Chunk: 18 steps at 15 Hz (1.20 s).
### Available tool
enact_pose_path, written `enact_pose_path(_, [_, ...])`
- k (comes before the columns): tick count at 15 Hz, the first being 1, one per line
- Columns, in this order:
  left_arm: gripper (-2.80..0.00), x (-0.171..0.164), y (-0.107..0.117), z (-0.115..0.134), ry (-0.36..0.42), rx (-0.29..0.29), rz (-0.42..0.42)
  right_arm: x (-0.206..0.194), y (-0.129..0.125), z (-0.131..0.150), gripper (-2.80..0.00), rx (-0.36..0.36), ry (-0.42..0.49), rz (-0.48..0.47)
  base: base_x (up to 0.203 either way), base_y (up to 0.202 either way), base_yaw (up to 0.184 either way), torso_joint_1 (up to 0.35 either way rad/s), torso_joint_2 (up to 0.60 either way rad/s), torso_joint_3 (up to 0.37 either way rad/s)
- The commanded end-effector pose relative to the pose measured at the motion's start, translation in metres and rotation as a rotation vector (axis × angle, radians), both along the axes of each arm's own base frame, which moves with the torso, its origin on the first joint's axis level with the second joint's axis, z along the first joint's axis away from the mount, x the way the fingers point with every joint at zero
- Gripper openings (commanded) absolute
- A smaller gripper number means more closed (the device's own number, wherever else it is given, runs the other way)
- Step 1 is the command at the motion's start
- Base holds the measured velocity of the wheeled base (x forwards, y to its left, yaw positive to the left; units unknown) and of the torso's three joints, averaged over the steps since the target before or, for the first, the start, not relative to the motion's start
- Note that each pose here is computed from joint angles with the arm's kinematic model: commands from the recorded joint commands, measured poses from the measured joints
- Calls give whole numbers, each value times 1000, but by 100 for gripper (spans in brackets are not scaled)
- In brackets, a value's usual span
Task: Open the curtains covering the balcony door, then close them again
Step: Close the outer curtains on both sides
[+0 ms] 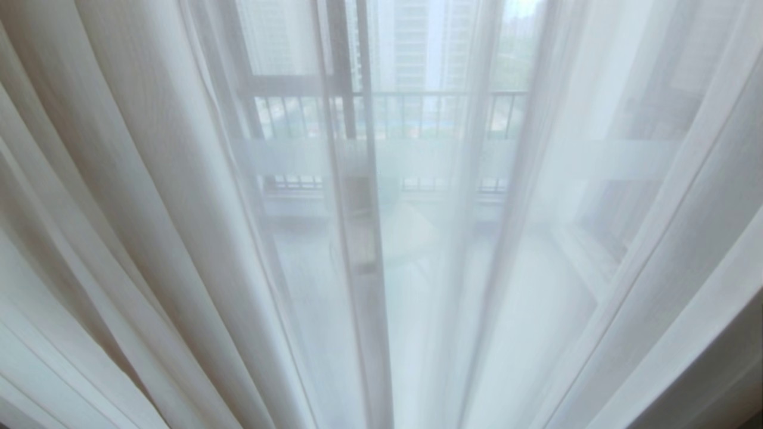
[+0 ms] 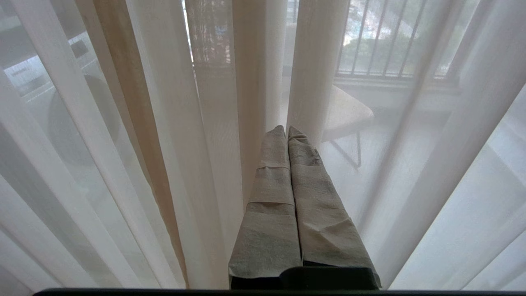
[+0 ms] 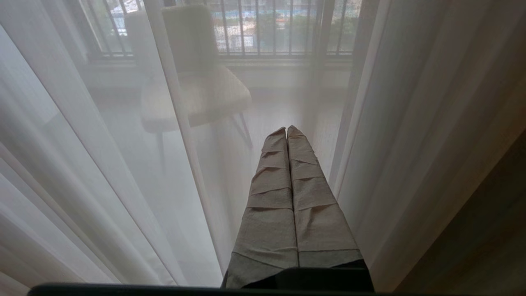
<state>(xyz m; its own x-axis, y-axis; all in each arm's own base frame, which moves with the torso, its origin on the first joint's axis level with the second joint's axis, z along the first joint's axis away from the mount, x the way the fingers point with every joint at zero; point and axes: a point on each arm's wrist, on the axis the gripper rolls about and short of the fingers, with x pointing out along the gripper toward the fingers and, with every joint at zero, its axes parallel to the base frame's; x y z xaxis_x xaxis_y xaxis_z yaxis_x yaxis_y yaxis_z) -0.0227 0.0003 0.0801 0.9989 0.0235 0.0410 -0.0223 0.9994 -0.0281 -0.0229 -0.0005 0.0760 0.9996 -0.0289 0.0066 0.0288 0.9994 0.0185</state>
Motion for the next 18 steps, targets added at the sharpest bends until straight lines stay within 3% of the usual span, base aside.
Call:
enact_pose_path(1, [-280,0,0,0,-2,-1,1,0,0,0,-280,0,0,0,0,0,0,0,0,0])
enact_pose_path(10, [-280,0,0,0,-2,-2,1,0,0,0,-280,0,0,0,0,8,0,0,1,0])
enact_pose_path(18, [-280,0,0,0,-2,-2,1,0,0,0,-280,0,0,0,0,180,0,3,2,1])
